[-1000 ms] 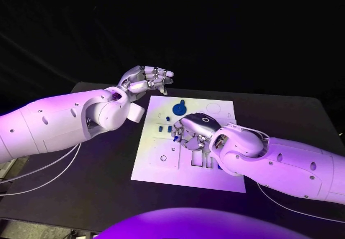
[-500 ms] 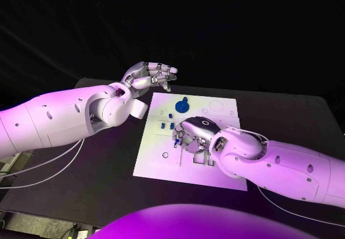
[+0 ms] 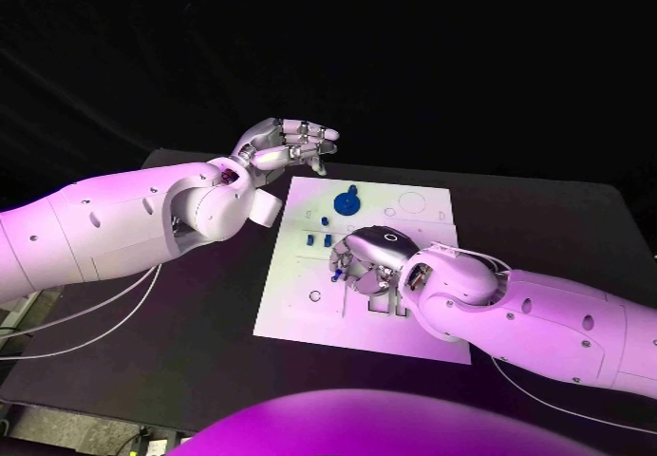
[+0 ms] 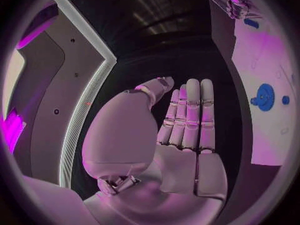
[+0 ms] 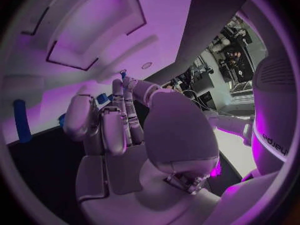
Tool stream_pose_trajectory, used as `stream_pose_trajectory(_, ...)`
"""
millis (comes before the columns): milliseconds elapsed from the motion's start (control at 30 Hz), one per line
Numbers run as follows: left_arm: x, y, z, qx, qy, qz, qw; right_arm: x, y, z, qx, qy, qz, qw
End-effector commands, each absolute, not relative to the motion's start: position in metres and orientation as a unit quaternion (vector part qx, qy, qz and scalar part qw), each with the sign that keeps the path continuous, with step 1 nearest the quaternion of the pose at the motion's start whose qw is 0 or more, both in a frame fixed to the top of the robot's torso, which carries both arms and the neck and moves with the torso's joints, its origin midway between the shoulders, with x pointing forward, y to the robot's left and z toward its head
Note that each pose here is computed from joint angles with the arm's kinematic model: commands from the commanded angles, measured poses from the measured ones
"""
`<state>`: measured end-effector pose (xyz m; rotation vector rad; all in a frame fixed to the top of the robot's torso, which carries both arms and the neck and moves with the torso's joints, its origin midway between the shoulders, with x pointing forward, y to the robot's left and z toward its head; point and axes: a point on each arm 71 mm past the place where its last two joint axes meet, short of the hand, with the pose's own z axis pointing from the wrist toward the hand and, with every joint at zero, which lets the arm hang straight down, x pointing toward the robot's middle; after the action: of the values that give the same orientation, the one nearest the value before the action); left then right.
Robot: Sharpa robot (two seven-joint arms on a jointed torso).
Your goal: Assemble the parts on the task board
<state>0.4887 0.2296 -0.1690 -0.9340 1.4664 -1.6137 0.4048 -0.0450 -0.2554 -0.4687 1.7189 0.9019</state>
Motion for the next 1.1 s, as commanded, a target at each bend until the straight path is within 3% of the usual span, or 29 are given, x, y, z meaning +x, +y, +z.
stream_pose_trajectory(33,0.488,0.227,-0.168,-0.36,0.574,-0.635,0.371,0.404,-0.044,-0.257,-0.205,0.728,0.379,0.534)
stream_pose_trajectory(1100,0.489,0.226,-0.168,-0.36,0.574,-0.635,0.37,0.402,-0.037,-0.269,-0.224,0.738,0.359,0.525)
